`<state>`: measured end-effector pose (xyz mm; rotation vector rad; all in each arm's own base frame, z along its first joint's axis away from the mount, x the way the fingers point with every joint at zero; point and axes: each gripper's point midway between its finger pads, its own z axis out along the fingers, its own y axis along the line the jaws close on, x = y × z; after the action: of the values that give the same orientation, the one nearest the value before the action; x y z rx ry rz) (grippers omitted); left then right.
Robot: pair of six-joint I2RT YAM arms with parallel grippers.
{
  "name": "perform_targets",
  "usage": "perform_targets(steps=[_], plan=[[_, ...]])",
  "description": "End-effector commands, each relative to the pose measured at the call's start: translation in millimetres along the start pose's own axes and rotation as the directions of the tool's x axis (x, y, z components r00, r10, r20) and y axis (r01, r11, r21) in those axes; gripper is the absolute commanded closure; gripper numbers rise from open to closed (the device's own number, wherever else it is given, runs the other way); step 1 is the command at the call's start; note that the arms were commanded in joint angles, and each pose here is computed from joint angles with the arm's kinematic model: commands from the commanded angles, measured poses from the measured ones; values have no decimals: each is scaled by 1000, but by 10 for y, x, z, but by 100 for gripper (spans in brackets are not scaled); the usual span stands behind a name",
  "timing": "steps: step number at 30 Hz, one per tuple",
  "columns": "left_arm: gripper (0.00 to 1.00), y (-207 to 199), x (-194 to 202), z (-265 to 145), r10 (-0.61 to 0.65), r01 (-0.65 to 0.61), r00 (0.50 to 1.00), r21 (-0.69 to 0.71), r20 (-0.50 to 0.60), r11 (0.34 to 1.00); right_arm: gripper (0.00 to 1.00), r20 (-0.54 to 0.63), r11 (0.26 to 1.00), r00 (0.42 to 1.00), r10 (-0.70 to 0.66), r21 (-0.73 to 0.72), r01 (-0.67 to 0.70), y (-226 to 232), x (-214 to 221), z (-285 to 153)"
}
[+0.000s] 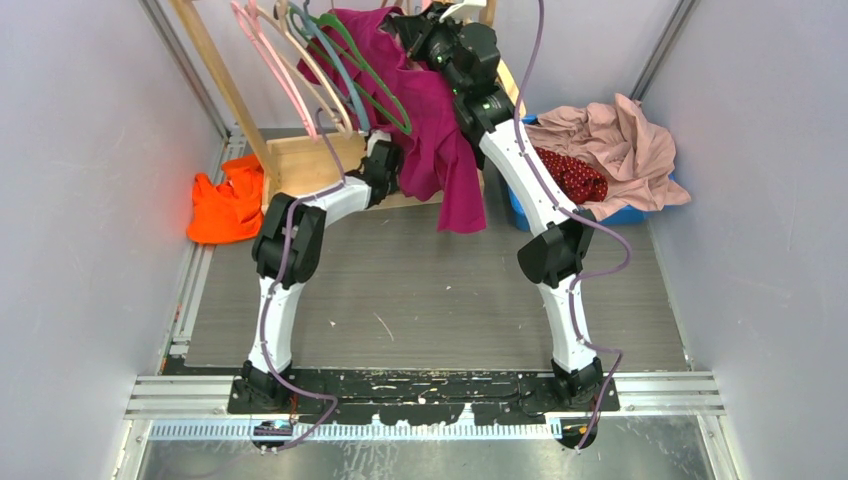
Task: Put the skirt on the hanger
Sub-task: Place the hanger on the clothesline.
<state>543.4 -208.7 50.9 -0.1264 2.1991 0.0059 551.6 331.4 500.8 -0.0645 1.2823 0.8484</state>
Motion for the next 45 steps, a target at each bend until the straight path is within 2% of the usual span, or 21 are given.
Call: perform_targets(steps=[1,7,21,31,36,40,45], plan=[[83,-64,234,-80,-8,14,995,69,-97,998,99,363,982,930,55,-186,15,729,-1516,-365],[83,-58,573,-231,-2,17,986,87,-168,996,99,363,979,929,75,-203,0,764,-1531,-395],[84,-32,914,-483,38,-22,978,81,-205,996,99,337,978,939,61,-207,11,841,-1465,-540],[65,143,491,-370,12,-6,987,41,-157,999,99,337,987,940,-45,-128,93,864,-1711,-1010],[63,198,526,-187,17,-15,964,12,-264,1000,99,335,988,939,-76,-104,117,896,-1840,-1250],[70,172,663,-74,28,-23,931,18,-365,1000,99,332,987,939,-87,-99,126,926,-1905,-1360],[76,180,865,-126,42,-31,896,32,-442,999,99,335,987,938,-91,-95,129,949,-1965,-1482]])
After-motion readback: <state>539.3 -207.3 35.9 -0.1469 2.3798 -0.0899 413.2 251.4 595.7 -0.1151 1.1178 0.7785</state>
